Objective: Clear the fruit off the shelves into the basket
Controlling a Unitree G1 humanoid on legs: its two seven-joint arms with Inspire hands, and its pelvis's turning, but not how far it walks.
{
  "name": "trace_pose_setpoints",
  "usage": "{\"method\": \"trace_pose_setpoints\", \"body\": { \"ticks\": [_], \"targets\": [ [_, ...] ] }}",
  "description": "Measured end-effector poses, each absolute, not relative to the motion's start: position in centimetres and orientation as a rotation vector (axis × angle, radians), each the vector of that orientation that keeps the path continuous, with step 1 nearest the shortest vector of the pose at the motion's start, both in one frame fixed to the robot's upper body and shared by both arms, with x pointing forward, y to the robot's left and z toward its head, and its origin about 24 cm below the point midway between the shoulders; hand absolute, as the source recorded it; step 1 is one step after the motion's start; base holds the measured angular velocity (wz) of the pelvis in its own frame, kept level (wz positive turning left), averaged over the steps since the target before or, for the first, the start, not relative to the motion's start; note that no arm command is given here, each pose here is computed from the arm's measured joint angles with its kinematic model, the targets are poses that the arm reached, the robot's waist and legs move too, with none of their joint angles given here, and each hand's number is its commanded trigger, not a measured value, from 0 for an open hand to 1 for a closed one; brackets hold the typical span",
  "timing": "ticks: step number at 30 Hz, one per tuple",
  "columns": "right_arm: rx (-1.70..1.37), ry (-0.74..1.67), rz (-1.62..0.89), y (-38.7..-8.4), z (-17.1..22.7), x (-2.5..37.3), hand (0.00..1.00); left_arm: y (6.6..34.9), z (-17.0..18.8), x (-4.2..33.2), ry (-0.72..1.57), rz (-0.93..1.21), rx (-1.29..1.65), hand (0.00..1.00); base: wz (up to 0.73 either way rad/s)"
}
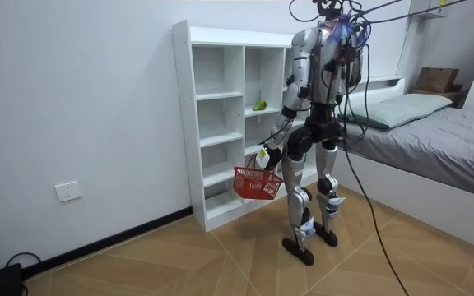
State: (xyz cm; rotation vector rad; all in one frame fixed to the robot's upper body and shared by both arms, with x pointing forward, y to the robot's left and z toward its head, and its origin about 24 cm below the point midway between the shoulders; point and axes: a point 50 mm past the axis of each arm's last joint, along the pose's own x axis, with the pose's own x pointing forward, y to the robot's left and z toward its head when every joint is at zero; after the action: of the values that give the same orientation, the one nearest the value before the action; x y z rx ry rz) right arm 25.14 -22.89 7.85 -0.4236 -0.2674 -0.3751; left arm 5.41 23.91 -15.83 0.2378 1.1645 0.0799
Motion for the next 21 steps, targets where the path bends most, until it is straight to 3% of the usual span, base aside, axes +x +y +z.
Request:
{"method": "trace_pose_setpoints", "body": {
  "ticks": [21],
  "targets": [
    [-0.477,-0.142,-0.331,-23.7,5.5,25.3,0.0,24.0,-15.7,5.7,1.161,0.069,0.255,1.0,0.01]
  ]
}}
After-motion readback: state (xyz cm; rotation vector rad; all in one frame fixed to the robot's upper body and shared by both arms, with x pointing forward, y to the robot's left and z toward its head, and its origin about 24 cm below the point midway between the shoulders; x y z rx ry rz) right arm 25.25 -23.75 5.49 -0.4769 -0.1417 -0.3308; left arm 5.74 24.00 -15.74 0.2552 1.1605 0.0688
